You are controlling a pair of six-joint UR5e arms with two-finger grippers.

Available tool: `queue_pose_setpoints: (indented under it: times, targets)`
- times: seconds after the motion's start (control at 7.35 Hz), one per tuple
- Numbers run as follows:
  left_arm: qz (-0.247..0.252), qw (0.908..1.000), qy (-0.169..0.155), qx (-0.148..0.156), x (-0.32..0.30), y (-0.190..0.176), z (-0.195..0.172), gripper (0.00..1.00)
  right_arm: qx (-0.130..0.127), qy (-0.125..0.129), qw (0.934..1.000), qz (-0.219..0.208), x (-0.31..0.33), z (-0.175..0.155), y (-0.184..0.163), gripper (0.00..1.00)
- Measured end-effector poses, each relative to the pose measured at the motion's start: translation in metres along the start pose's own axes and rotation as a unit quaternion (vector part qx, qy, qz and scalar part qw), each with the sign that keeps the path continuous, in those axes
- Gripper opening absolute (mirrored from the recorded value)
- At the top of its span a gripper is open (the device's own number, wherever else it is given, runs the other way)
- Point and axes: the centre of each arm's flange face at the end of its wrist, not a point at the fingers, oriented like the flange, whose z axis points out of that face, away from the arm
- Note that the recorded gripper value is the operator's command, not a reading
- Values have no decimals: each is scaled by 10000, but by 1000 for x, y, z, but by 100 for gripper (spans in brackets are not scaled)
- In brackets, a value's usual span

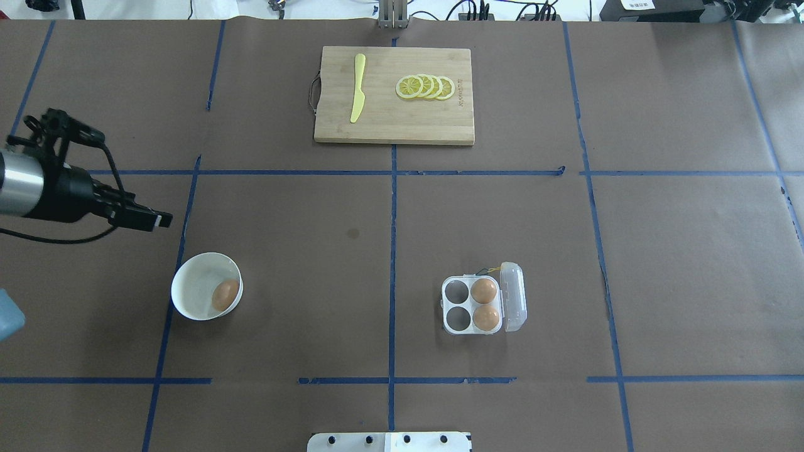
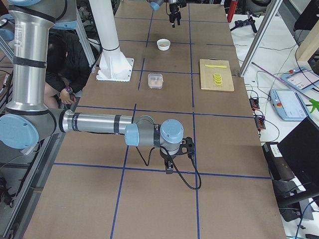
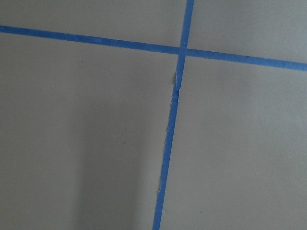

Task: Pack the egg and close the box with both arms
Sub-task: 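Move the left gripper over the white bowl toward the brown egg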

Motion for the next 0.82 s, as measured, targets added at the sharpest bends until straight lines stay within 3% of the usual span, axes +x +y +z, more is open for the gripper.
queue_pose_setpoints:
  times: [0.27, 0.82]
  targets:
    - [-261, 9989, -323, -220, 48, 29, 39, 76, 0, 1, 10000, 0, 0, 0, 0, 100]
    - [-200, 9971, -579, -447, 63, 62, 80, 76, -9, 2, 10000, 8, 1, 1, 1, 100]
